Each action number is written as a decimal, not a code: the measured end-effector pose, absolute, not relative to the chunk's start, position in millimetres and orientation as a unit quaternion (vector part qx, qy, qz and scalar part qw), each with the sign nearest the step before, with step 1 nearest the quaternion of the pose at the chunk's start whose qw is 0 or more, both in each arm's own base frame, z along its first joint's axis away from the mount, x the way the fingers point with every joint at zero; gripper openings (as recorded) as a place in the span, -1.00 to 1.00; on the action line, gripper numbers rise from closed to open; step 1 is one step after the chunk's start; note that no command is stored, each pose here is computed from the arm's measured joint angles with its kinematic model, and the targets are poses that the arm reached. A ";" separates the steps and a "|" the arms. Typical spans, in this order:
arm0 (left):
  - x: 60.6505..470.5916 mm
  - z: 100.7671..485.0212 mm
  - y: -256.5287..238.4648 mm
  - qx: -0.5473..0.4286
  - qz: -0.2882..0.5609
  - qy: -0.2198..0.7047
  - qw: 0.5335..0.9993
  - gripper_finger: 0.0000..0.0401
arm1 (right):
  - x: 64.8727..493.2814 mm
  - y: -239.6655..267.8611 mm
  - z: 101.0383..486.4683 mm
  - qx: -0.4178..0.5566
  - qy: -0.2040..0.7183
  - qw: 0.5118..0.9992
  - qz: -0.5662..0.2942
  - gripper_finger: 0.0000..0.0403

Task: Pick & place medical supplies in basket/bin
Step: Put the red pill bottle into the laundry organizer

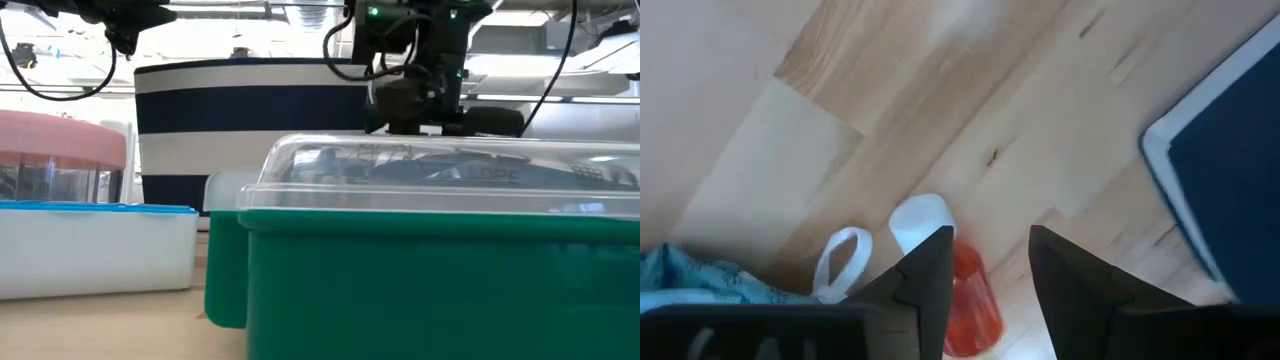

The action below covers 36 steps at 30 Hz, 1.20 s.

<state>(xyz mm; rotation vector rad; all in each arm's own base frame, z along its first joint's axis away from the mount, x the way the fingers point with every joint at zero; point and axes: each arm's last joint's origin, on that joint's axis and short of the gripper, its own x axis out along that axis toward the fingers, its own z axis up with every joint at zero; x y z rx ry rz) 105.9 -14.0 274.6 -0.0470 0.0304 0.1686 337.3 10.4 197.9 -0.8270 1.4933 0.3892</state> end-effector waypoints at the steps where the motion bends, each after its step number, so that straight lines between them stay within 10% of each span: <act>1: 105.9 274.6 -14.0 -0.024 0.084 0.015 0.996 -0.33 | 337.5 11.2 198.1 -0.364 0.654 0.641 0.171 -0.37; 24: 105.9 274.5 -14.0 -0.019 0.084 0.016 0.996 -0.33 | 337.2 4.7 197.8 -0.304 0.671 0.667 0.111 -0.42; 36: 105.9 274.5 -14.0 -0.019 0.084 0.016 0.996 -0.33 | 339.4 8.5 194.3 -0.310 0.668 0.666 0.120 -0.05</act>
